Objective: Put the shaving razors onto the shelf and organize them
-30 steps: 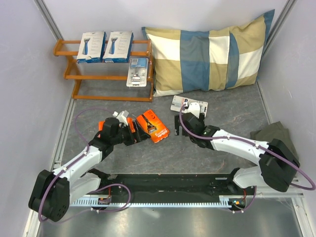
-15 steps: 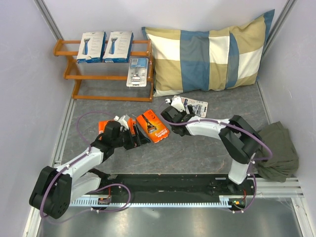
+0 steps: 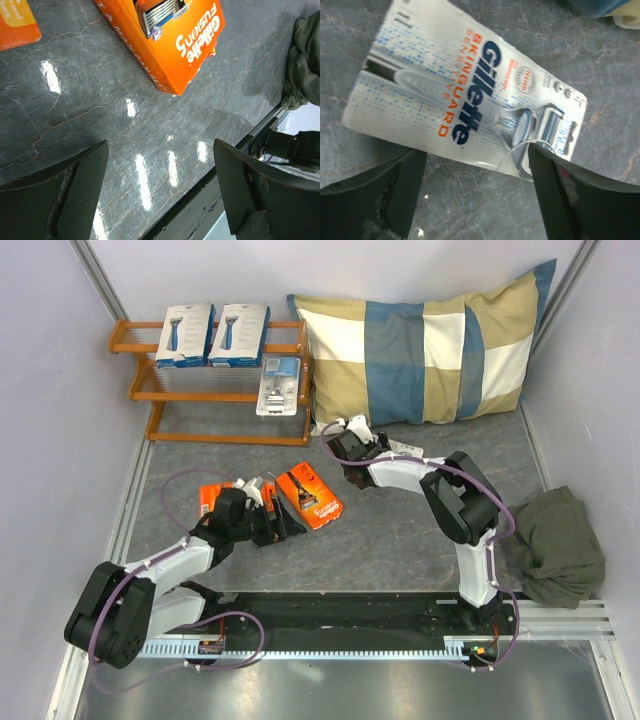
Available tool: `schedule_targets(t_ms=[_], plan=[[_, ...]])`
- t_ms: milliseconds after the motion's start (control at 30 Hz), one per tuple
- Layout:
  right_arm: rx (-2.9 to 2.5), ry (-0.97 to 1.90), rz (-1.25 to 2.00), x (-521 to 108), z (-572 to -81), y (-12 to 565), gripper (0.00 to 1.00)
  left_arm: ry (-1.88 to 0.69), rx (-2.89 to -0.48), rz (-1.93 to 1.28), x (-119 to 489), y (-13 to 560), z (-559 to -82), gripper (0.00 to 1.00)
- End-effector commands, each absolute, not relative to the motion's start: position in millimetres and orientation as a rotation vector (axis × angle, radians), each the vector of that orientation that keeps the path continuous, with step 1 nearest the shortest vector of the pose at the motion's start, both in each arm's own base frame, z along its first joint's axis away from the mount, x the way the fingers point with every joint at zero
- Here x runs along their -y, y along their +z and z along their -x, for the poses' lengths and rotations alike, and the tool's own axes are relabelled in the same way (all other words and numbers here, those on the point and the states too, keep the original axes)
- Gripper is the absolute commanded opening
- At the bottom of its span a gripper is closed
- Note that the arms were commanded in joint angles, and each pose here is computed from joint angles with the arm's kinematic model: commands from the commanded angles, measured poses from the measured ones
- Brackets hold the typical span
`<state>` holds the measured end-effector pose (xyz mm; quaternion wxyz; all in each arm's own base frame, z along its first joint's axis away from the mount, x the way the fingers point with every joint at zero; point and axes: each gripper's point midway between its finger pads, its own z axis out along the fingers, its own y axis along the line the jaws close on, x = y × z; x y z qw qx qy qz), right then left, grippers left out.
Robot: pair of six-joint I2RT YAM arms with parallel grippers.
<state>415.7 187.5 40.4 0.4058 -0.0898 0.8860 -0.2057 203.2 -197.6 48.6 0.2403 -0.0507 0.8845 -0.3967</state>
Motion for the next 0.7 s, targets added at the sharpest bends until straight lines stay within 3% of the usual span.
schedule_targets(t_ms=[0,167,400,667], plan=[[-2.299,-0.540,0.297,-181,-421,17,0.86,-1.123,-2.381,0.075,203,51,-204,0.92],[-2.330,-0.509,0.300,-177,-425,7,0.61,-1.130,-2.378,0.072,203,50,-203,0.91],[-2.339,-0.478,0.307,-177,-437,6,0.45,-1.138,-2.375,0.065,203,49,-201,0.91],[-2.327,-0.391,0.316,-185,-434,24,0.15,-1.144,-2.380,0.082,202,43,-196,0.91]])
